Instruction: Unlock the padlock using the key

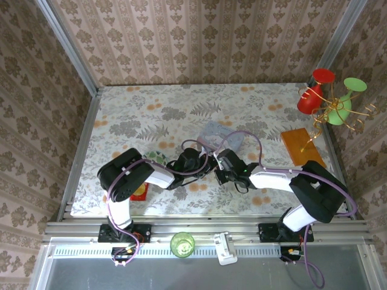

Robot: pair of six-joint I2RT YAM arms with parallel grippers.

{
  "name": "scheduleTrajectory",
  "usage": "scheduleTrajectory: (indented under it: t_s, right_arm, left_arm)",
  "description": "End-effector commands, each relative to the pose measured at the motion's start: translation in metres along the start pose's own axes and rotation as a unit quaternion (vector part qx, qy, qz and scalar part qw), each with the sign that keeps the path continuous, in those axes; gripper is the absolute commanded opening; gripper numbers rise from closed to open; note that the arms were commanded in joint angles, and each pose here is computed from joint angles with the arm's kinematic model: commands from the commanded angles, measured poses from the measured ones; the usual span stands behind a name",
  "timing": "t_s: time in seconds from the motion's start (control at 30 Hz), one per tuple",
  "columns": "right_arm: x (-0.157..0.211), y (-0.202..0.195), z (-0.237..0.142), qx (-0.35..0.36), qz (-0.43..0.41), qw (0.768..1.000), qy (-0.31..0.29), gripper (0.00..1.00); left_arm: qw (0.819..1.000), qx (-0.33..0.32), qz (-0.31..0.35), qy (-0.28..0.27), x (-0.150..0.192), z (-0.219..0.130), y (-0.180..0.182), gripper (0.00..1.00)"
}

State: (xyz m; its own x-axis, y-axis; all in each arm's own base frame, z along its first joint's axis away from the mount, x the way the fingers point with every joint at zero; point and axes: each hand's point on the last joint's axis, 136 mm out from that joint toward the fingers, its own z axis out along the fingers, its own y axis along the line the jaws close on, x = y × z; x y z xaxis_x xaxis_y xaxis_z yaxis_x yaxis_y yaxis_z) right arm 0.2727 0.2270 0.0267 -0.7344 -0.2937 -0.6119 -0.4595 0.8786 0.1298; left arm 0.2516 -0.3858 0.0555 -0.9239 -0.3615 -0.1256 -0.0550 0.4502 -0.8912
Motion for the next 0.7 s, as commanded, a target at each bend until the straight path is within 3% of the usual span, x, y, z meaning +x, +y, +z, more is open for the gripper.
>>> scheduleTrajectory:
  t_s: [0.0, 0.4, 0.67]
  right_arm:
    - [-0.005, 0.02, -0.005, -0.118, 0.094, 0.988, -0.025, 0.0]
    - [0.001, 0.006, -0.012, -0.244, 0.224, 0.942, -0.05, 0.0]
    - [0.006, 0.004, -0.013, -0.266, 0.24, 0.933, -0.036, 0.0]
  left_arm:
    - [0.998, 0.064, 0.004, 0.009, 0.008, -0.002, -0.032, 0.05]
    - [0.997, 0.071, 0.0, 0.004, 0.008, -0.007, -0.03, 0.12]
    - [0.999, 0.033, 0.011, -0.015, 0.002, -0.013, -0.006, 0.14]
